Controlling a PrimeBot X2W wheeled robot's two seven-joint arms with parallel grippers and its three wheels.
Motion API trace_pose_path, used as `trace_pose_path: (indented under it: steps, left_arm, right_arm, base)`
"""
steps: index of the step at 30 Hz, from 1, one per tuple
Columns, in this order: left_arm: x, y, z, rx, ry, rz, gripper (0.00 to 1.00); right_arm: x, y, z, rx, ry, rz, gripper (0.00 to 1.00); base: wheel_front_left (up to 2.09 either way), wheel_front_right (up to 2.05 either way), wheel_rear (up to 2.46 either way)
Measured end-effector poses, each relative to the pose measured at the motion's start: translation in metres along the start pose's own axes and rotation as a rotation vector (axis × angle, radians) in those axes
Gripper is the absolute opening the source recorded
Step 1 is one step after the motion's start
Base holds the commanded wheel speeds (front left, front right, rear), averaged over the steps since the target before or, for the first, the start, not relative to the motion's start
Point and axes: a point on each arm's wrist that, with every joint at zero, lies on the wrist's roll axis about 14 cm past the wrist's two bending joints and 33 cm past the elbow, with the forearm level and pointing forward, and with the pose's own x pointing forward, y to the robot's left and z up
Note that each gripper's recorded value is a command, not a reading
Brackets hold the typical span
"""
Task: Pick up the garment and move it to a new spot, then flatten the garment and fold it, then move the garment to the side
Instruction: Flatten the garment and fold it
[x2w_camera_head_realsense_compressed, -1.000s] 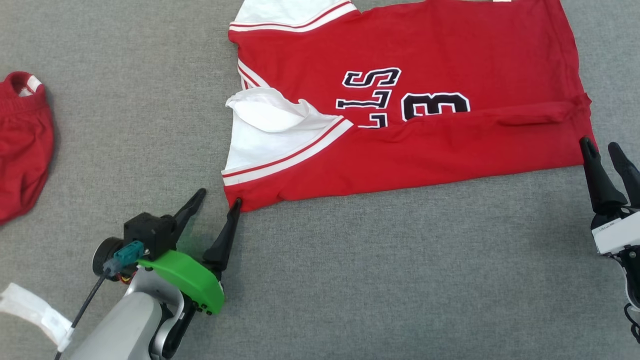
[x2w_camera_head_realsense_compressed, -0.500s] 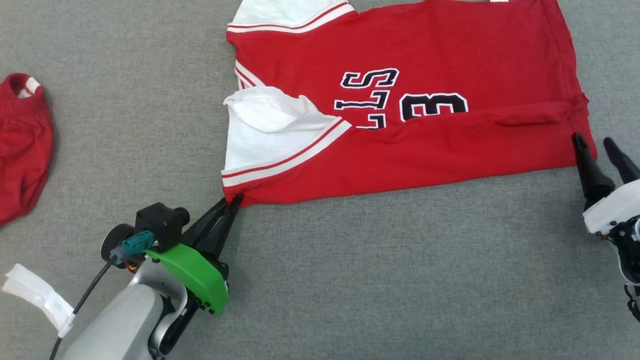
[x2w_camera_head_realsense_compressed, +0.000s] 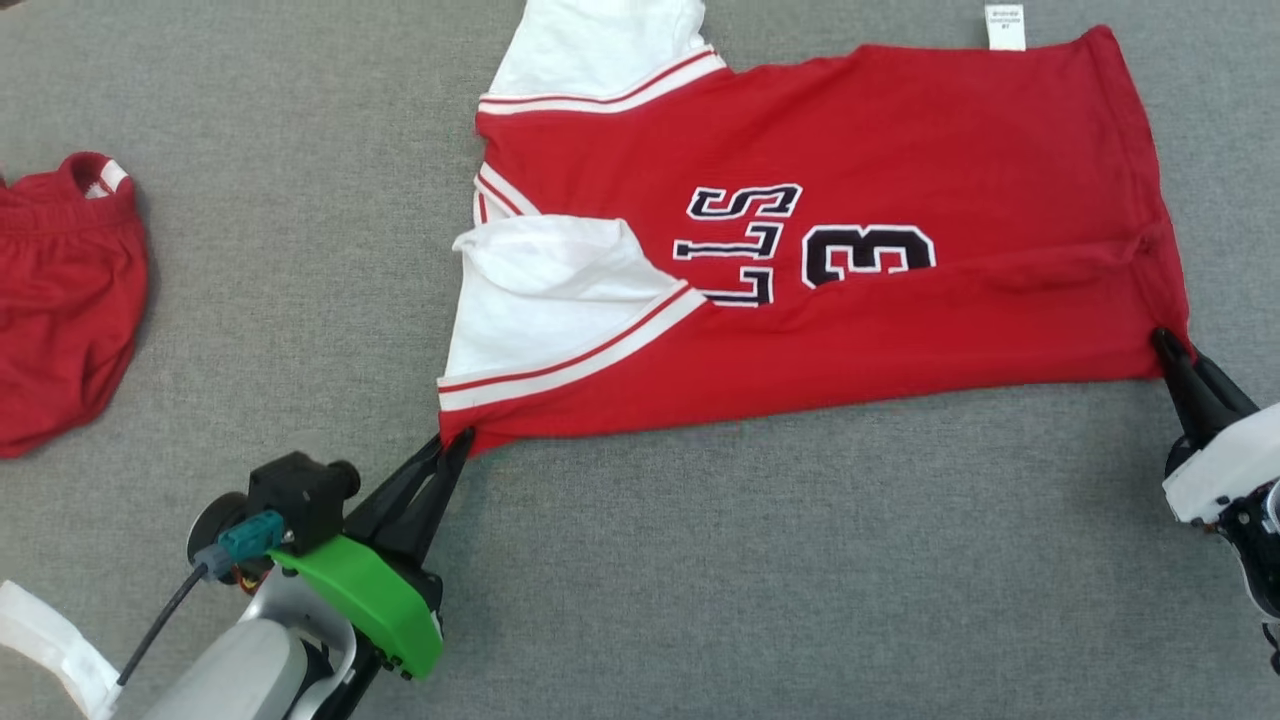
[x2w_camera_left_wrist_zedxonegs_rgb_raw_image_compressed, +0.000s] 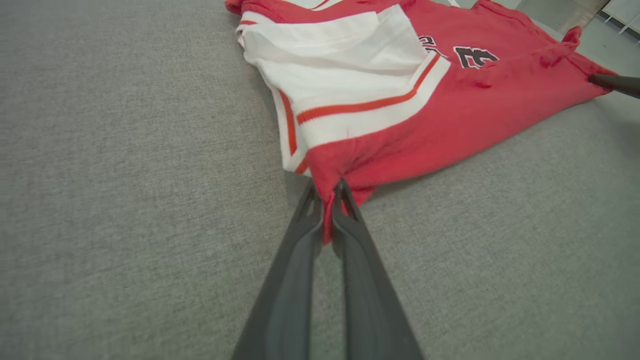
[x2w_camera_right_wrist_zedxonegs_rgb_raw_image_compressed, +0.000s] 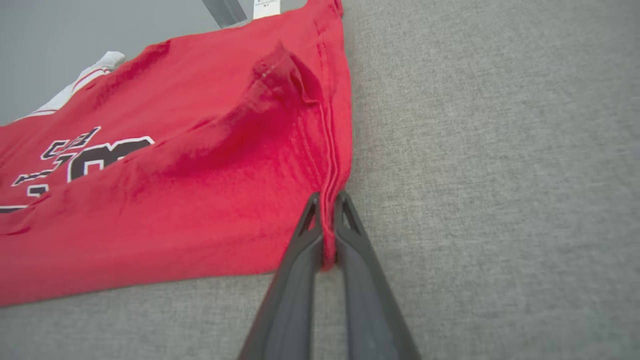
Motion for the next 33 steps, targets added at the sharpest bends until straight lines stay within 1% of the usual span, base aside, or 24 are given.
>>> trace_pose_path:
  steps: [6,10,16,20,24,25,27,33]
  left_arm:
    - [-0.025,-0.019,-0.01,-0.032,0.028,-0.009,0.0]
    - [-0.042,-0.034,-0.019,-0.057,0.063,-0.027,0.0]
    - [-0.066,-0.045,-0.03,-0.105,0.109,-0.024,0.0]
    - [-0.075,-0.054,-0.039,-0.133,0.148,-0.033,0.0]
    - [-0.076,-0.057,-0.048,-0.135,0.181,-0.027,0.0]
    - [-0.076,-0.058,-0.051,-0.121,0.19,-0.029,0.08]
    - [-0.074,-0.059,-0.053,-0.117,0.19,-0.025,0.01]
    - [-0.068,-0.059,-0.059,-0.111,0.199,-0.026,0.0]
  right_arm:
    - [-0.033,-0.005,-0.006,0.0,0.006,0.011,0.0]
    - [-0.055,-0.015,-0.01,0.001,0.014,-0.004,0.0]
    - [-0.081,-0.025,-0.014,-0.027,0.039,-0.019,0.0]
    - [-0.09,-0.025,-0.02,-0.024,0.065,-0.025,0.0]
    - [-0.092,-0.021,-0.027,0.001,0.083,-0.028,0.0]
    - [-0.093,-0.02,-0.03,0.006,0.089,-0.028,0.0]
    - [-0.095,-0.016,-0.034,0.017,0.101,-0.026,0.0]
    - [-0.1,-0.014,-0.037,0.029,0.114,-0.037,0.0]
  base:
    - [0.0,0.0,0.0]
    - [0.0,0.0,0.0]
    - [0.0,0.0,0.0]
    - [0.0,0.0,0.0]
    - [0.0,0.0,0.0]
    - [0.0,0.0,0.0]
    - [0.0,0.0,0.0]
    - [0.0,0.0,0.0]
